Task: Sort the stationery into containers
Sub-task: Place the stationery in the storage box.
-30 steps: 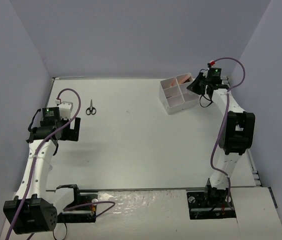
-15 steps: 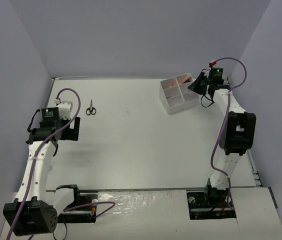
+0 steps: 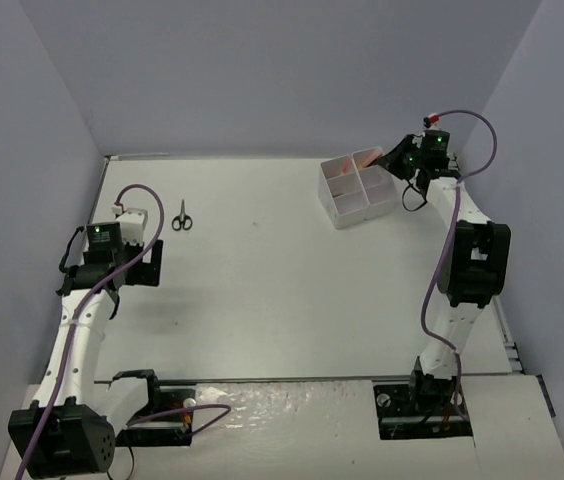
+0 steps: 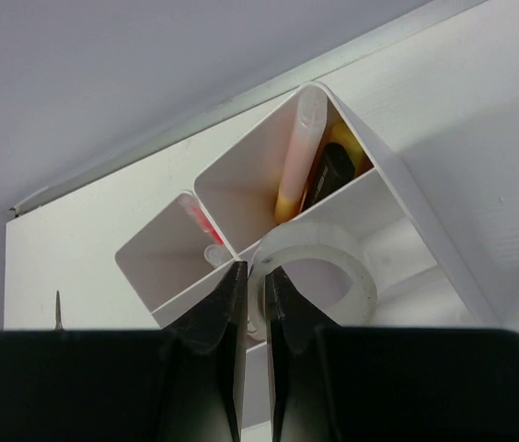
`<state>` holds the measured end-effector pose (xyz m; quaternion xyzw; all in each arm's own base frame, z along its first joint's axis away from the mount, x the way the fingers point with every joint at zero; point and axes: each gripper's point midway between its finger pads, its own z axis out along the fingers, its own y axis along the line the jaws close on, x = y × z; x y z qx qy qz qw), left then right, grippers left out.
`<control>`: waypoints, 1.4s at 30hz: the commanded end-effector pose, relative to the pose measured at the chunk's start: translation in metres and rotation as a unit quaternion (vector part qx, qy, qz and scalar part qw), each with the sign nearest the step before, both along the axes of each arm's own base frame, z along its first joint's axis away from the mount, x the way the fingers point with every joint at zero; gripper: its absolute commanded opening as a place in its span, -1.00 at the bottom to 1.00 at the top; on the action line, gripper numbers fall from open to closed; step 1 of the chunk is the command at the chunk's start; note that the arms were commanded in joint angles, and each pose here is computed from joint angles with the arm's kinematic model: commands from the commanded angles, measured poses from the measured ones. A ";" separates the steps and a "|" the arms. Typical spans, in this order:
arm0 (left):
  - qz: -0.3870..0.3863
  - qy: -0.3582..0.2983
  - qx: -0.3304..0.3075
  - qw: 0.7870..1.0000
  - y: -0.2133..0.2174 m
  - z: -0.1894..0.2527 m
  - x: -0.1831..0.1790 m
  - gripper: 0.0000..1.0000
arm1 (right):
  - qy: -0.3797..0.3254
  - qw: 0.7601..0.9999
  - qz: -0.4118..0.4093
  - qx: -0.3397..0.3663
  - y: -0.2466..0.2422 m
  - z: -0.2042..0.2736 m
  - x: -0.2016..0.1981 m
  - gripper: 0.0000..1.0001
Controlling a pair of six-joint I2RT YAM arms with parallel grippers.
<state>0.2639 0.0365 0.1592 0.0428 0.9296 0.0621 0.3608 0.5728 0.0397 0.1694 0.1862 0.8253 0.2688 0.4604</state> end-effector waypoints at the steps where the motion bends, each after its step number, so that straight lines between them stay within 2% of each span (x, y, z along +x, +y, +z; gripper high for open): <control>1: 0.004 -0.068 -0.006 0.998 0.000 0.028 0.017 0.94 | -0.084 0.996 -0.006 0.011 0.004 0.047 0.030 -1.00; 8: 0.004 -0.070 -0.004 0.998 0.000 0.028 0.018 0.94 | -0.113 0.992 0.040 0.027 0.044 0.028 0.028 -1.00; 12: 0.000 -0.073 -0.006 0.997 -0.001 0.029 0.018 0.94 | -0.133 0.990 0.043 0.020 0.044 0.025 0.032 -1.00; 19: -0.001 -0.074 -0.006 0.997 -0.001 0.028 0.019 0.94 | -0.134 0.989 0.045 0.049 0.049 0.001 0.030 -1.00; 42: -0.003 -0.075 -0.009 0.997 -0.003 0.027 0.020 0.94 | -0.149 0.988 0.001 0.047 0.011 -0.007 0.013 -1.00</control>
